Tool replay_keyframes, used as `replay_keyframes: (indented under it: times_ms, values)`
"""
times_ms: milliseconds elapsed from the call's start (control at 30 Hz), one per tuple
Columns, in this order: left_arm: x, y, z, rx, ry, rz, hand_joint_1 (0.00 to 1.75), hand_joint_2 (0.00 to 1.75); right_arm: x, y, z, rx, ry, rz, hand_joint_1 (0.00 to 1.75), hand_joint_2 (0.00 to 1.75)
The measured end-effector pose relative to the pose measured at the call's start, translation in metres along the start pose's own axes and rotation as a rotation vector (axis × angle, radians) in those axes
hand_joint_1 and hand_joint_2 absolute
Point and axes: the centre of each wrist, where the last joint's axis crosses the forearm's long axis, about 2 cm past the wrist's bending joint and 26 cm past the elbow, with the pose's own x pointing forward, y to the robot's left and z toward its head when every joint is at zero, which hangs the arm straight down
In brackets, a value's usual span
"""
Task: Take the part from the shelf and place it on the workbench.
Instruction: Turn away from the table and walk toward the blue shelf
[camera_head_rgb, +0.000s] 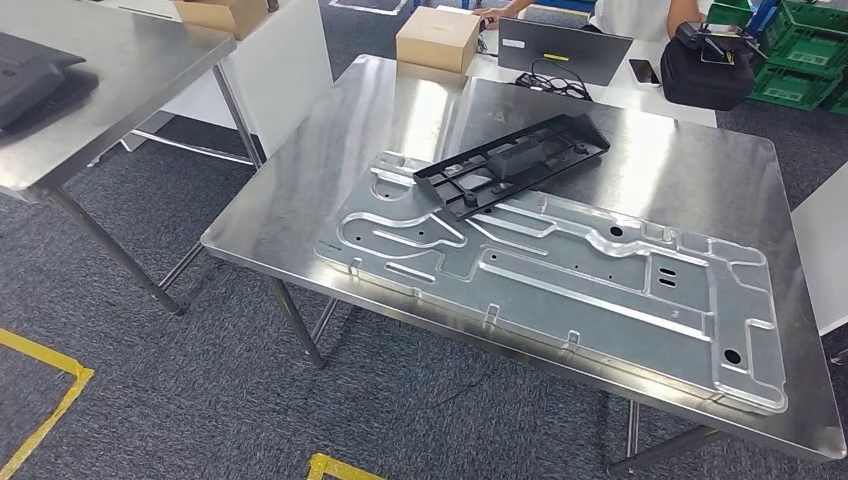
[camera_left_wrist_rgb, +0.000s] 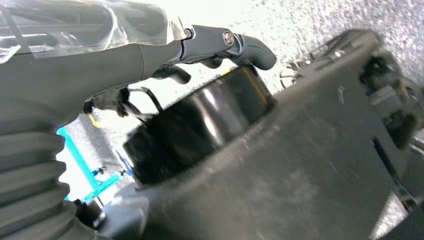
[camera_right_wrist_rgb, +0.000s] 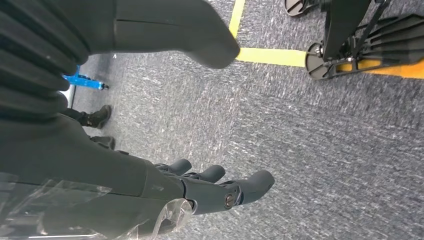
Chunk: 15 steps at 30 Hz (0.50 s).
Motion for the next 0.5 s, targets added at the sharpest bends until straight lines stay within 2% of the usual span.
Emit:
replay_keyframes:
  times_ms: [500]
  values:
    - [-0.009,0.008,0.001,0.015,0.019,0.007,0.00,0.00,-0.001,0.011,0.001,0.042,-0.056,0.020,0.00,0.00]
